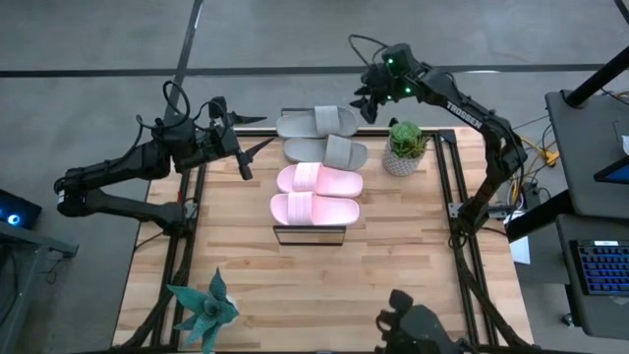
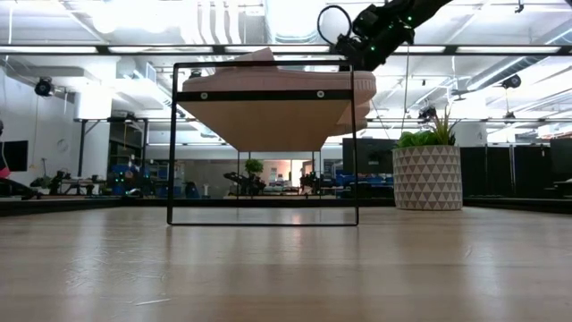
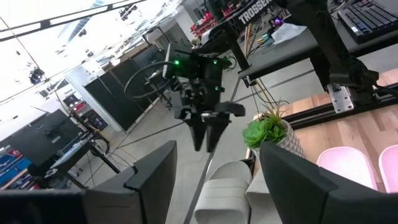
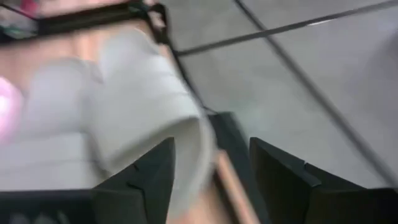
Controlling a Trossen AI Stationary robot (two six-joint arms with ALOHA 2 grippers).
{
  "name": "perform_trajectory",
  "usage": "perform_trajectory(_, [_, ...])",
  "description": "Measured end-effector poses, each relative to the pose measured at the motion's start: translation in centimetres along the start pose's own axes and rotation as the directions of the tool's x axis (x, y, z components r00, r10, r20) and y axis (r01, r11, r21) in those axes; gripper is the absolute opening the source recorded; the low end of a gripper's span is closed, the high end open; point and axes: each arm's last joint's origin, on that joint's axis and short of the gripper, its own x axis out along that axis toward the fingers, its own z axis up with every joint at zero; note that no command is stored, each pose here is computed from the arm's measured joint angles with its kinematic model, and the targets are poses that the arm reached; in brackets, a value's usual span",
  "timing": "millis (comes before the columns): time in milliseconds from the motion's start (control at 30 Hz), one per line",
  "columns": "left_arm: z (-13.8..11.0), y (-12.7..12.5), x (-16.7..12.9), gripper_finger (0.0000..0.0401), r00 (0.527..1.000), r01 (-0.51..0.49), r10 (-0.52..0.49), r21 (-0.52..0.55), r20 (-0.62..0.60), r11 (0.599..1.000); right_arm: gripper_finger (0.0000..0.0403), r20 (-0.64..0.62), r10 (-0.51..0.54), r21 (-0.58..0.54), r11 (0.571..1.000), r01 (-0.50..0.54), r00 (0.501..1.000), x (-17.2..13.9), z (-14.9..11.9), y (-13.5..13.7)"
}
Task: Pick and place slides into the shelf
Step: Put the gray slipper on the shelf
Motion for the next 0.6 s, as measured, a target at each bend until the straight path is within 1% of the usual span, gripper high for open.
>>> perform_trajectory(67, [0.0,0.0,0.0,0.0214,1.0,0.0,0.0,0.0,0.0,1.0,0.0176,-0.004,0.039,0.012,0.999,-0.039,0.999,0.5,0.0,0.6])
perform_trajectory(200, [0.0,0.0,0.0,0.0214,1.0,0.0,0.0,0.0,0.0,1.0,0.0133,-0.022,0.061,0.055,0.997,-0.059,0.998,1.9,0.0,1.7])
perform_trajectory(300, [0.0,0.0,0.0,0.0214,1.0,0.0,0.0,0.0,0.0,1.0,0.0094,-0.037,0.055,0.064,0.997,-0.052,0.998,2.7,-0.1,2.1])
perform_trajectory(433, [0.0,0.0,0.0,0.0214,1.0,0.0,0.0,0.0,0.0,1.0,0.0042,-0.093,-0.01,0.083,0.996,0.017,0.996,3.9,-0.6,2.1])
perform_trajectory(500, [0.0,0.0,0.0,0.0214,1.0,0.0,0.0,0.0,0.0,1.0,0.0019,-0.118,-0.003,0.094,0.995,0.014,0.993,4.4,-1.0,2.1])
perform_trajectory(600, [0.0,0.0,0.0,0.0214,1.0,0.0,0.0,0.0,0.0,1.0,0.0012,-0.178,0.016,0.113,0.994,0.005,0.984,4.9,-1.7,2.1])
